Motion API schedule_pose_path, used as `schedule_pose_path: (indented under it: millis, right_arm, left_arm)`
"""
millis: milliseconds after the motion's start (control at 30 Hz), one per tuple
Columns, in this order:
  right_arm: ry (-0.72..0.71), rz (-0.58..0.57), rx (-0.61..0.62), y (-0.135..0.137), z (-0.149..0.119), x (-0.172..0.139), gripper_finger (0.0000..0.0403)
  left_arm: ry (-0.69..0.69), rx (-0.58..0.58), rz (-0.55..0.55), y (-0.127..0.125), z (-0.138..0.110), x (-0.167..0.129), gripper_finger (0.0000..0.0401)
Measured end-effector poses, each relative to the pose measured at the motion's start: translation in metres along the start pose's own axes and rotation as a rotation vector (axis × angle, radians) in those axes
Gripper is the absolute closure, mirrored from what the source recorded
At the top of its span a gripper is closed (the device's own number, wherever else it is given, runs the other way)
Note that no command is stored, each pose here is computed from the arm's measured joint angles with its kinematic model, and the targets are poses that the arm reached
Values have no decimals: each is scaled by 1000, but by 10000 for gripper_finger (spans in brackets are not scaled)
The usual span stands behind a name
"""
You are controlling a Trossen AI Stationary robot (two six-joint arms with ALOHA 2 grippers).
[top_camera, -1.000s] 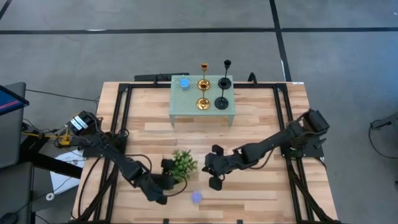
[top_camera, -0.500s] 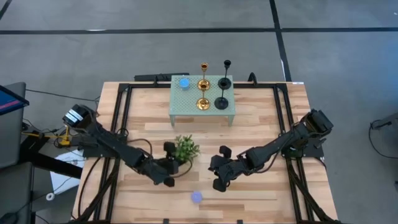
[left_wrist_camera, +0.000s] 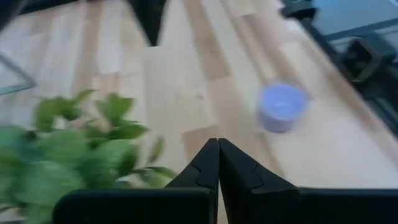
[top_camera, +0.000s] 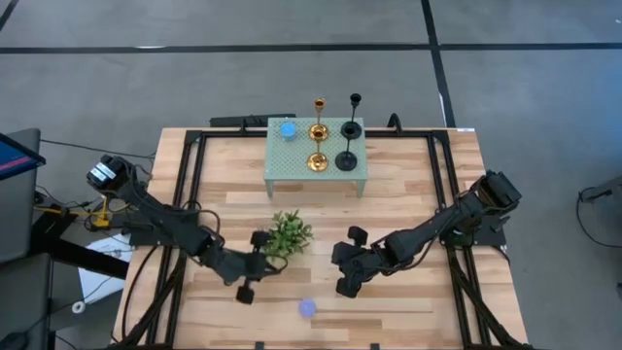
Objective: Pick & Place candle stick holders
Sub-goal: Put the violet candle on the shelf
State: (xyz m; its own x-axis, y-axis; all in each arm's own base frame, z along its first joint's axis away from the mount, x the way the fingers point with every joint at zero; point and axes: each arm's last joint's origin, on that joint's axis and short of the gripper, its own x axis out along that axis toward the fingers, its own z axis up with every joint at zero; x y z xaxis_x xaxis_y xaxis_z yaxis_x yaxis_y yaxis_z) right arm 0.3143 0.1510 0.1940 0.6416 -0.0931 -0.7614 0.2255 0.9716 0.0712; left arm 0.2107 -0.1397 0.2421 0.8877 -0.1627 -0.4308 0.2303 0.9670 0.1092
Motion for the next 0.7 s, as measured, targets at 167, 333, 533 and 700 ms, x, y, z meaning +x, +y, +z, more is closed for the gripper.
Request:
schedule_pose_path:
  millis: [167,333,533,700]
  right_arm:
    - [8,-21,-2,-4,1,1,403]
    - [-1,-47,-2,-10,5,4,403]
    - [10,-121,-46,-19,5,6,403]
    - [38,-183,-75,-23,1,5,403]
  left_arm:
    - [-37,-66,-78,-19,2,-8,396]
    - [-101,-165,-97,-31,5,-1,397]
    - [-21,-124,-39,-41,-7,23,398]
    - [34,1,-107,-50,-14,41,398]
